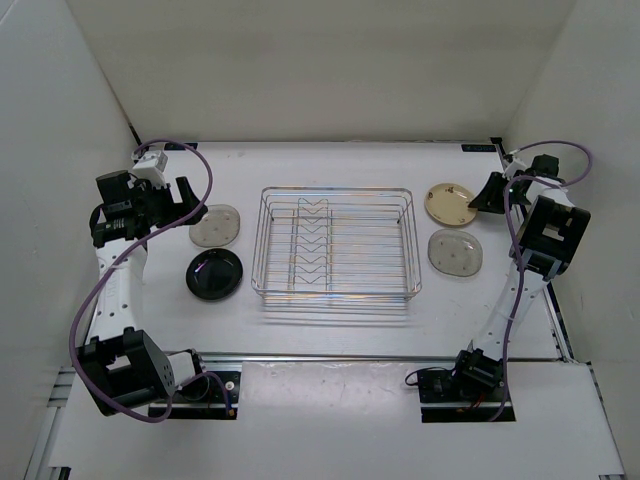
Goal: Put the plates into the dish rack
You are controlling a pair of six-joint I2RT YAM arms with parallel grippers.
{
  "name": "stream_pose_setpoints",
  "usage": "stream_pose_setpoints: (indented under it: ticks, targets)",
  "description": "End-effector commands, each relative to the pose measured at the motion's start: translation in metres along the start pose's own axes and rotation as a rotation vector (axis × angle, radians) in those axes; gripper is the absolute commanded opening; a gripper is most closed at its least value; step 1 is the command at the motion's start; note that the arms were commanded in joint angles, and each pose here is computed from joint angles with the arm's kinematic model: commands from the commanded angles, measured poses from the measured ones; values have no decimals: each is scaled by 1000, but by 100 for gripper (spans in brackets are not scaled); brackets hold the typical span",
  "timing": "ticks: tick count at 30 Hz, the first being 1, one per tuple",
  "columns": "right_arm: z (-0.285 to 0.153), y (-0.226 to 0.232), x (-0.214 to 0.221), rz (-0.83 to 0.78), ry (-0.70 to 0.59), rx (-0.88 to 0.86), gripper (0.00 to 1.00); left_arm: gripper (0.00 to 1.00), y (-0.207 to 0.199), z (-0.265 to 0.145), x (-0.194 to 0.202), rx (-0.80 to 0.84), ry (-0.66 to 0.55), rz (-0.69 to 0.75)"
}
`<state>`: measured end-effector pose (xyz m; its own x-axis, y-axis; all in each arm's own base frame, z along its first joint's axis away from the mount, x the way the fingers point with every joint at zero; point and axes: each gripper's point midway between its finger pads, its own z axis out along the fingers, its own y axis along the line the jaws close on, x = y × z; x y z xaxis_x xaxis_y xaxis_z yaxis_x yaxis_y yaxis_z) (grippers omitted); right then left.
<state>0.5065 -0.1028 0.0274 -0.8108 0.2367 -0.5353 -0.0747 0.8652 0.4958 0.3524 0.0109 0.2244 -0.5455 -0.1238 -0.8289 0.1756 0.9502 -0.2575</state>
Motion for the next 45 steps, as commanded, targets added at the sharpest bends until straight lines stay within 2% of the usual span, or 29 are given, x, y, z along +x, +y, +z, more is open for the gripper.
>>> stream_pose_setpoints:
  ticks: [1,12,17,24,37,40,45]
  targets:
    - [0,-1,3,23,9,-21,36,100,-11,-10,-7,26,-32,18]
    - [-3,2,9,25,21,-23,18,100,-12,-11,-5,26,-32,18]
    - [-5,2,10,25,23,-14,0,100,-13,-13,-7,26,-40,22]
    - [-25,3,-1,0,-12,40,0,100,-11,-13,-3,27,-35,13]
    - [-111,21,-89,-155,-239,281,0,100,-13,-25,-3,20,-66,21]
    - [-130,36,-107,-226,-276,332,0,100,-14,-27,-5,20,-74,26]
    - [-170,87,-134,-465,-336,504,0,100,-15,-26,-1,29,-66,30]
